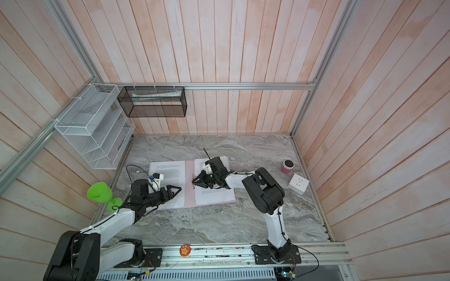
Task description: Put the files into the folder
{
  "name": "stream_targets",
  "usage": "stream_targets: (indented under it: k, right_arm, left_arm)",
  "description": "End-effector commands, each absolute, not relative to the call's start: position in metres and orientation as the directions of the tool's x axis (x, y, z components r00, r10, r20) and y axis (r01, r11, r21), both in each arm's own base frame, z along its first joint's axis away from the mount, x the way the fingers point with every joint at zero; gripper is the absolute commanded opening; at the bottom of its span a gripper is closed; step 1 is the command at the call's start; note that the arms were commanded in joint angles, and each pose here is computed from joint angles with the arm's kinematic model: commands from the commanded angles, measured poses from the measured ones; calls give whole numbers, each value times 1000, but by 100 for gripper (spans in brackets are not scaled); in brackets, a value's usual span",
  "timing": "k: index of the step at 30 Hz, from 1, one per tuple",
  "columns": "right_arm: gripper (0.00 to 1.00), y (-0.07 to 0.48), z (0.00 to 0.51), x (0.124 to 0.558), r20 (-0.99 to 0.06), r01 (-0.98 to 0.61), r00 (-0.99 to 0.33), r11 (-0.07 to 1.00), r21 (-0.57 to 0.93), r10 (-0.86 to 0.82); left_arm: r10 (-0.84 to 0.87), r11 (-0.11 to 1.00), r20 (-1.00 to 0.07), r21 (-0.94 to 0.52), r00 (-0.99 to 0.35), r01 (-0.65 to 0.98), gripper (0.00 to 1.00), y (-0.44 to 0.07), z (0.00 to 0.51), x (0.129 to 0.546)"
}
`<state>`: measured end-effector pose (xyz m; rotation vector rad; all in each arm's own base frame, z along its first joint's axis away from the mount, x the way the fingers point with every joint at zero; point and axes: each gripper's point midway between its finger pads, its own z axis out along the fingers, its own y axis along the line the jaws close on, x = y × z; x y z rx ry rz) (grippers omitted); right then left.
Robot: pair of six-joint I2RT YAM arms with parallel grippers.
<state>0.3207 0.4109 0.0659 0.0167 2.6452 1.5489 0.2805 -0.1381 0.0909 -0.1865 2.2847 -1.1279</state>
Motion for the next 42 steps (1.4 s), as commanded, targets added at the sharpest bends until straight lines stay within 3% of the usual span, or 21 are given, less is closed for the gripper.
stream_targets:
  k: [1,29,42]
  right_arm:
    - [21,419,69,321,-62,-41,-998,467,883,28]
    - [19,423,67,327,-47,-30,-999,459,888,26]
    - [10,420,63,323,-29,-15,-999,453,891,25]
  left_arm:
    - [-364,630,-435,-766,-824,126,80,-137,86,279]
    - [-379,627,-399,-775,-835,85,80,-136,63,273]
    - [-383,634,-389,-771,-838,68,79,-134,58,273]
